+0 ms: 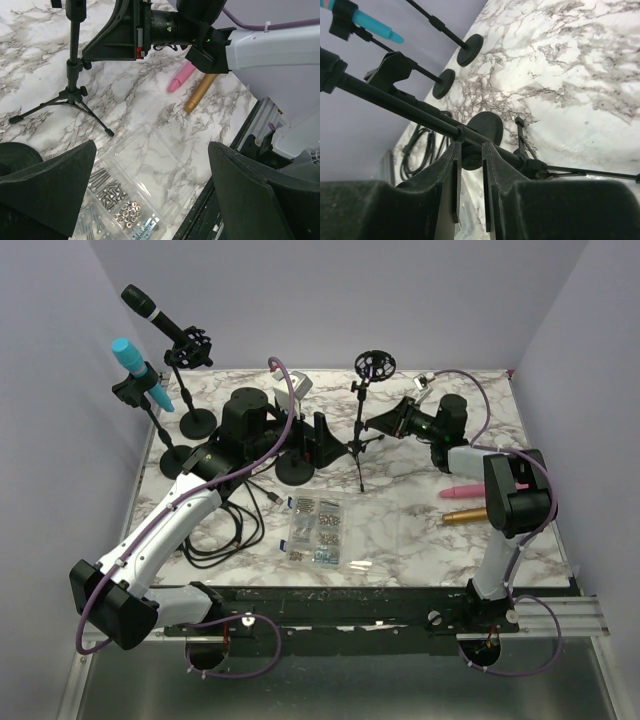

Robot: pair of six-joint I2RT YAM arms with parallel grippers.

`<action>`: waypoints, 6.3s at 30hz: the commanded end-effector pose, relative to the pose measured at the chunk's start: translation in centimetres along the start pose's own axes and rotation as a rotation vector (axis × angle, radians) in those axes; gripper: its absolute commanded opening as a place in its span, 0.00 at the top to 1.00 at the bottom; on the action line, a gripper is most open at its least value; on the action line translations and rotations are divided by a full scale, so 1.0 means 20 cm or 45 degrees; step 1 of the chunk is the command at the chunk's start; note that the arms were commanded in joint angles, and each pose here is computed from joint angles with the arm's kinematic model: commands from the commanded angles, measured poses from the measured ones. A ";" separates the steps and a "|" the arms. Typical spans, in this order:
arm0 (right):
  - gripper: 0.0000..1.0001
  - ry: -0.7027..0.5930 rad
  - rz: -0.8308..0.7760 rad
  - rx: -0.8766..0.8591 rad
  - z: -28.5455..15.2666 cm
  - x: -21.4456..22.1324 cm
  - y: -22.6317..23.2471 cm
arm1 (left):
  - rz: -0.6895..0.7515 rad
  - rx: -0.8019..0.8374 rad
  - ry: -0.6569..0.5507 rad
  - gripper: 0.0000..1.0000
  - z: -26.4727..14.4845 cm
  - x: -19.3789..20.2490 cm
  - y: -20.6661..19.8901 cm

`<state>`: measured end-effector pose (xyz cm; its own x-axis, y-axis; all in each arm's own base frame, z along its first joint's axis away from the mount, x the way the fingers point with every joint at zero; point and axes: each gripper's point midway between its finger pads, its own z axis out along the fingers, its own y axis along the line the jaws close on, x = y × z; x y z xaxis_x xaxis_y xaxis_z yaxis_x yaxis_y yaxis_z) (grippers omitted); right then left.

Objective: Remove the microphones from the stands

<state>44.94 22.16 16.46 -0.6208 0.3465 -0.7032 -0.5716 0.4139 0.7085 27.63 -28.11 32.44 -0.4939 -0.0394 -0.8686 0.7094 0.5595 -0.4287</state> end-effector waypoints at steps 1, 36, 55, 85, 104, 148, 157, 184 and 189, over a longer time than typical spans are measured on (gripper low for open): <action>1.00 0.063 -0.156 0.174 0.00 0.09 -0.16 | 0.025 0.015 -0.025 0.01 -0.02 -0.03 -0.03; 0.57 0.040 0.667 0.059 0.05 0.06 0.02 | 0.032 0.041 -0.025 0.02 -0.04 -0.04 -0.06; 1.00 0.047 0.041 0.174 0.04 0.18 -0.16 | 0.085 0.007 -0.094 0.01 -0.11 -0.10 -0.07; 0.12 0.142 0.426 0.281 -0.06 0.18 0.18 | 0.274 -0.285 -0.216 0.01 -0.34 -0.19 0.05; 0.49 0.266 0.718 -0.268 0.08 0.06 0.12 | 0.262 -0.230 -0.233 0.01 -0.33 -0.12 0.03; 0.81 0.382 0.665 -0.181 0.11 0.12 -0.02 | 0.239 -0.200 -0.184 0.02 -0.28 -0.08 0.04; 1.00 0.233 0.201 0.011 0.12 0.10 -0.14 | 0.240 -0.194 -0.185 0.02 -0.29 -0.08 0.03; 1.00 -0.034 -1.515 1.014 -0.02 -0.04 -0.02 | 0.225 -0.222 -0.143 0.01 -0.23 -0.05 0.08; 0.99 0.020 -1.761 1.129 -0.02 -0.07 0.07 | 0.224 -0.220 -0.147 0.01 -0.23 -0.05 0.08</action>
<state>44.45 25.01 16.90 0.0585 -0.4596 -0.8862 -0.4008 0.8022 -0.4425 27.08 -22.91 33.41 -0.3151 -0.0103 -0.9490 0.6620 0.7141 -0.2275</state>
